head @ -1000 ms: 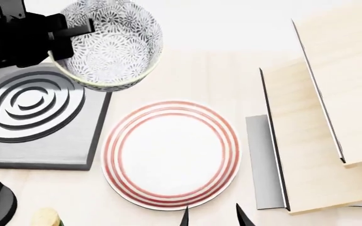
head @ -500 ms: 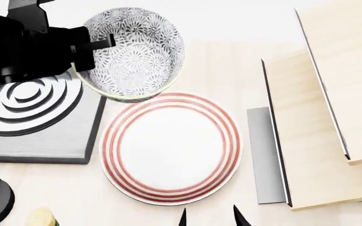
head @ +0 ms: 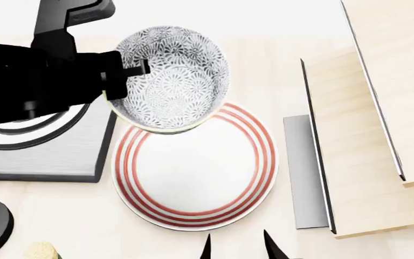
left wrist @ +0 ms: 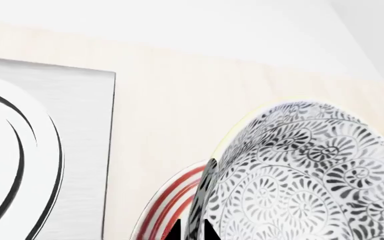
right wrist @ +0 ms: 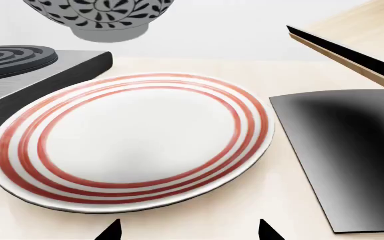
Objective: Pick up the akita bowl and put it on the plate.
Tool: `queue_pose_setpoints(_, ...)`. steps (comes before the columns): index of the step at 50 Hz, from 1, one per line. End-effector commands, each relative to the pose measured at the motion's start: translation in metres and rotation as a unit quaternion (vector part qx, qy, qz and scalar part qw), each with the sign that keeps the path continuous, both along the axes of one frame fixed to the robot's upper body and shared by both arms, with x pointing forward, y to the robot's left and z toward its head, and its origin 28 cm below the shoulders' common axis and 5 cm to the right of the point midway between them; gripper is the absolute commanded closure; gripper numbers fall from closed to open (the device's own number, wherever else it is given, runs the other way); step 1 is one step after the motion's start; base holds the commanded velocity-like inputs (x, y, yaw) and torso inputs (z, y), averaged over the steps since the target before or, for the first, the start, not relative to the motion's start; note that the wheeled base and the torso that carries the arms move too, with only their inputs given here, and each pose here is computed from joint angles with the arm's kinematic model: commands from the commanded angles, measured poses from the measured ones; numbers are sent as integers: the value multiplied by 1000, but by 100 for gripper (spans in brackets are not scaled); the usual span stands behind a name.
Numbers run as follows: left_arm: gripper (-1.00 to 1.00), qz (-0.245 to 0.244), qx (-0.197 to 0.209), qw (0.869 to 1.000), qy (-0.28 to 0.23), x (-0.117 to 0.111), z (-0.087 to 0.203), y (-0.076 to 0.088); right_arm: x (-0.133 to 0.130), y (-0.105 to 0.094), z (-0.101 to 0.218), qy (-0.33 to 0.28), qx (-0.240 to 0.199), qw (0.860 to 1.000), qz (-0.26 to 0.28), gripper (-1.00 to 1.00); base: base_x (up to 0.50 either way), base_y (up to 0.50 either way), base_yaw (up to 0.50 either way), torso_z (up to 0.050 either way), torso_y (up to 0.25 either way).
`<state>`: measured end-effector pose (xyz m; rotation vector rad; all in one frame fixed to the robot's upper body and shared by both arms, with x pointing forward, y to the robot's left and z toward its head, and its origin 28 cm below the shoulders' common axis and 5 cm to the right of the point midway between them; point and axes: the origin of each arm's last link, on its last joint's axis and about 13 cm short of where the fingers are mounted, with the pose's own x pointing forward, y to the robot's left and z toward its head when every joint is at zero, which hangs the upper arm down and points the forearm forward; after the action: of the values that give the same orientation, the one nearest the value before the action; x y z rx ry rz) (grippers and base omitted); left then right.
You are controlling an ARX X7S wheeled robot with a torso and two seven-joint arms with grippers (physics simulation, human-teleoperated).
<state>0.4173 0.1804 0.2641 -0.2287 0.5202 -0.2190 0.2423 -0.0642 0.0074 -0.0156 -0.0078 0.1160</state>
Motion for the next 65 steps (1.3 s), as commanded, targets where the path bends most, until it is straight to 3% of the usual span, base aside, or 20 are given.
queue_pose_setpoints(1,100,-10,-19,1000,-5,0,-7,-8,-2,-1,-7,23,-8,1000,-5,-100,0,0,3,0,0)
queue_pose_setpoints(12,100,-11,-24,1000,-2,1,-19,-12,-3,-1,-6,21,-8,1000,-4,-100,1,0,1,0,0)
queue_pose_setpoints(18,100,-7,-57,998,12,-1,-26,-13,-2,-1,-7,22,-9,1000,-4,-100,0,0,0,0,0)
queue_pose_setpoints(34,100,-8,-79,996,33,-3,-47,-13,-2,0,-9,25,-9,1000,-3,-100,1,0,1,0,-1)
queue_pose_setpoints(65,100,-12,-82,996,43,-6,-67,-23,-2,0,-12,29,-10,1000,-2,-100,1,1,1,-1,-1)
